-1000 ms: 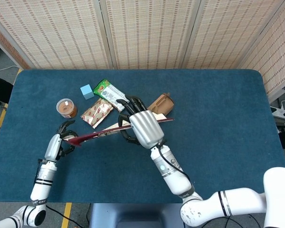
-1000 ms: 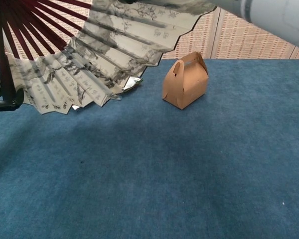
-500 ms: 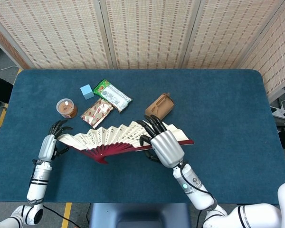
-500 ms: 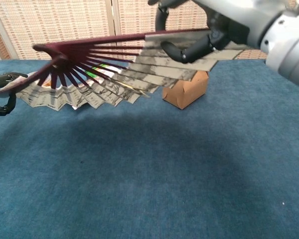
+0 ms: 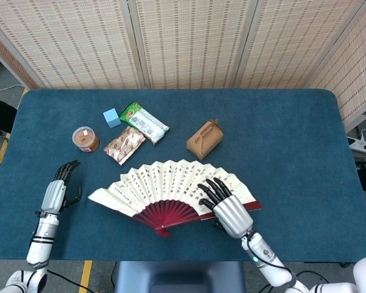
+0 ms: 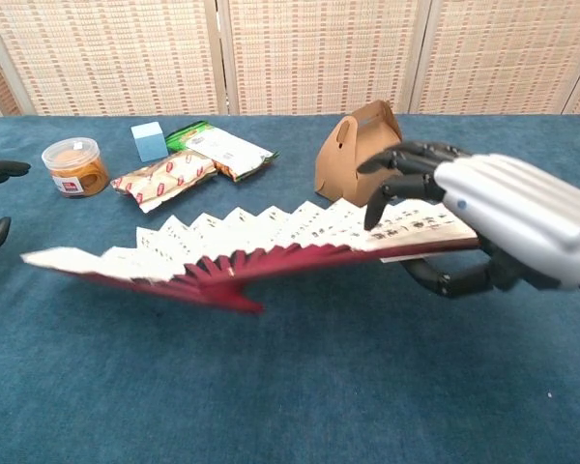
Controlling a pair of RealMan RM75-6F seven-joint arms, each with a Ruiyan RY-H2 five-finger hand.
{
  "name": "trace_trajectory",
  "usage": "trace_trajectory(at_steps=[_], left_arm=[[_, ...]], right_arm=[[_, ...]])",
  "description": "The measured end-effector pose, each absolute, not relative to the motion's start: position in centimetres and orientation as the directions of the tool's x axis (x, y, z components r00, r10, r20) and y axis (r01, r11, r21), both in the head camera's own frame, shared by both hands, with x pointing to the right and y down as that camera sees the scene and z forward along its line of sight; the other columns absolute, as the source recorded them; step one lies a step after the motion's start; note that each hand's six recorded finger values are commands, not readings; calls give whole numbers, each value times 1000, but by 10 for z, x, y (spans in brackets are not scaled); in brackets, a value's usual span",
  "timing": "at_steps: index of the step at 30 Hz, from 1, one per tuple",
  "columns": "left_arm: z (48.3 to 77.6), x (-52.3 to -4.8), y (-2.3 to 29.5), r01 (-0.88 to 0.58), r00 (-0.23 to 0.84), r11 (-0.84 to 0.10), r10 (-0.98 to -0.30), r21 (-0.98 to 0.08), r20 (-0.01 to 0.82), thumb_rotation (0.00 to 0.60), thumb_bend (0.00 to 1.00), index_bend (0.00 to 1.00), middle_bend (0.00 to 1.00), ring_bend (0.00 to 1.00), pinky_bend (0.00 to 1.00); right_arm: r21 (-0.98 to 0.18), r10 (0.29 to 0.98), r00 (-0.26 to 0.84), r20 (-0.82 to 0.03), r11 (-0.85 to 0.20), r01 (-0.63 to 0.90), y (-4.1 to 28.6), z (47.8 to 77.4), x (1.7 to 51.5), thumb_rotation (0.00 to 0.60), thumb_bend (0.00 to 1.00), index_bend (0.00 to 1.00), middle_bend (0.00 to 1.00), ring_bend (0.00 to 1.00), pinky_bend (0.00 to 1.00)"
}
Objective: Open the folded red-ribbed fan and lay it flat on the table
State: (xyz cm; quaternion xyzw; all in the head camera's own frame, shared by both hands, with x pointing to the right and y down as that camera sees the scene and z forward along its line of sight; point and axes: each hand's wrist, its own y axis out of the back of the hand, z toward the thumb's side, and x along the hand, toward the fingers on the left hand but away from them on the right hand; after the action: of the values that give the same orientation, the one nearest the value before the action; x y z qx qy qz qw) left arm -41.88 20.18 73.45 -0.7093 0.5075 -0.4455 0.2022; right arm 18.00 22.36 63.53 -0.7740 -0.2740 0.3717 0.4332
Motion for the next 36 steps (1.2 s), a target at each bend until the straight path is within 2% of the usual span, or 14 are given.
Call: trace_trajectory(at_steps=[5,9,16,21,24,27,30,34,36], left_arm=[[738,-429,211,-457,97,-452,-882,-766,462,600,469,0,0,0,10],[734,-442,215,-421,89,-471,-872,-776,481,600,465,0,0,0,10],[725,-447,219,-441,99,-471,-871,-763,481,600,461,0,0,0,10],[718,-439,224,-463,153,-502,-857,-730,492,600,455,0,0,0,15],[707,-433,227,-485,191,-518,-849,-704,493,600,451,0,0,0,16],[686,-427,229,-496,230,-519,-852,-696,471,600,448,0,0,0,10],[659,-423,233,-463,257,-495,-869,-735,423,600,435,0,0,0,8],[629,-438,238,-299,255,-440,-892,-847,374,600,426,0,0,0,9],[611,-447,244,-205,248,-406,-902,-891,354,600,421,0,0,0,8]], right_arm=[[-892,731,559,-390,-450,-34,239,640,199,600,199,0,0,0,2],[-880,712,534,-456,-452,-149,244,646,214,600,120,0,0,0,0],[-759,663,376,-648,-518,-394,246,651,258,600,85,0,0,0,0],[-644,611,252,-751,-591,-486,243,650,287,600,64,0,0,0,0],[-596,577,207,-790,-643,-480,241,646,298,600,60,0,0,0,0],[-624,604,196,-773,-664,-413,235,637,305,600,60,0,0,0,0],[-714,695,191,-693,-625,-316,226,619,318,600,62,0,0,0,0],[-842,838,123,-532,-507,-185,222,582,361,600,62,0,0,0,0],[-872,873,77,-482,-469,-139,227,568,385,600,63,0,0,0,0]])
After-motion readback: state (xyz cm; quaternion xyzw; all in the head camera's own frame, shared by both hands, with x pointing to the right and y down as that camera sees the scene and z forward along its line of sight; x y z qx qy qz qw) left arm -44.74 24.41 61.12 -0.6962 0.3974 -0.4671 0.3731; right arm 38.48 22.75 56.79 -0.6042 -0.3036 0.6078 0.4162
